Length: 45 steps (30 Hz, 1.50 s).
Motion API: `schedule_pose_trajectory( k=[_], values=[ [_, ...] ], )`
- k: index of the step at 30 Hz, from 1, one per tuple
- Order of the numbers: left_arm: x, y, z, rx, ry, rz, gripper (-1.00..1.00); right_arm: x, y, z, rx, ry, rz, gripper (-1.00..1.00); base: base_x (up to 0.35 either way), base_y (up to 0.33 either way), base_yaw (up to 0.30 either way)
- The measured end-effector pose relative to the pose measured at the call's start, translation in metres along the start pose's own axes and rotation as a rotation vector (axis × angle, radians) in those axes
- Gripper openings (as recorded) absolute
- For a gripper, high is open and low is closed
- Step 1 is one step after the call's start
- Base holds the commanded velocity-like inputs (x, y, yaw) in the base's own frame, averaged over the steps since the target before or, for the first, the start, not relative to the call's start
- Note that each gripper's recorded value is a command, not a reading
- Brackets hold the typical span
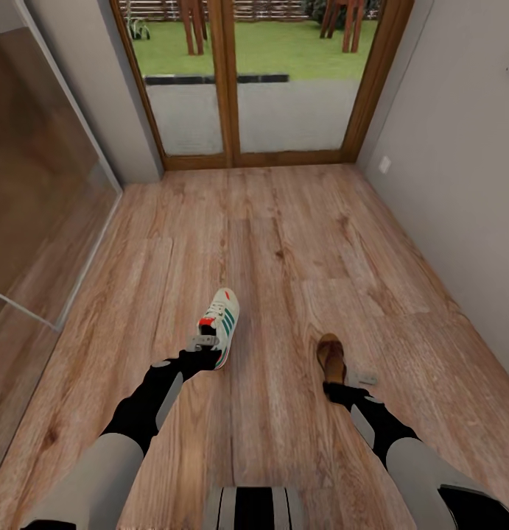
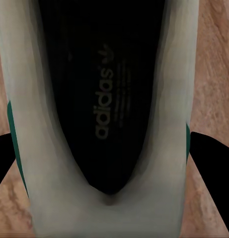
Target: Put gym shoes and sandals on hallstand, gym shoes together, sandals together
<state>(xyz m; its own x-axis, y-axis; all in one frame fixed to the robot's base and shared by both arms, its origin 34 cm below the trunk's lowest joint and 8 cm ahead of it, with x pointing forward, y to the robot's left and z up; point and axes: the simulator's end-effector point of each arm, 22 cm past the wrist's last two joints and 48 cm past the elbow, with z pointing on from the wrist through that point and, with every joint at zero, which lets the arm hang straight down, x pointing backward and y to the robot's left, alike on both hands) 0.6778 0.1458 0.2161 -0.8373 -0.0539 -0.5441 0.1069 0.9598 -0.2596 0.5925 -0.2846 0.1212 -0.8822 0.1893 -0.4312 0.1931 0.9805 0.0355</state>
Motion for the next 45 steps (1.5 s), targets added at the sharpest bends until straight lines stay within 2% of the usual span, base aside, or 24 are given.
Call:
schedule_pose_trajectory(
  k=[5, 10, 28, 45],
  values=[
    [0.007, 0.001, 0.004, 0.000, 0.011, -0.004, -1.00, 0.007, -0.001, 0.004, 0.002, 0.011, -0.007, 1.00, 0.000, 0.000, 0.000],
    [0.007, 0.002, 0.004, -0.001, 0.012, -0.005, -1.00, -0.003, -0.001, 0.004, 0.002, -0.026, -0.015, 1.00, 0.000, 0.000, 0.000],
    [0.007, 0.000, 0.004, 0.001, 0.012, -0.005, -1.00, -0.007, -0.001, 0.004, 0.002, -0.039, -0.016, 1.00, 0.000, 0.000, 0.000],
    [0.063, 0.012, 0.033, -0.004, 0.103, -0.030, -1.00, 0.046, -0.010, 0.031, 0.019, 0.050, -0.020, 1.00, 0.000, 0.000, 0.000]
  ],
)
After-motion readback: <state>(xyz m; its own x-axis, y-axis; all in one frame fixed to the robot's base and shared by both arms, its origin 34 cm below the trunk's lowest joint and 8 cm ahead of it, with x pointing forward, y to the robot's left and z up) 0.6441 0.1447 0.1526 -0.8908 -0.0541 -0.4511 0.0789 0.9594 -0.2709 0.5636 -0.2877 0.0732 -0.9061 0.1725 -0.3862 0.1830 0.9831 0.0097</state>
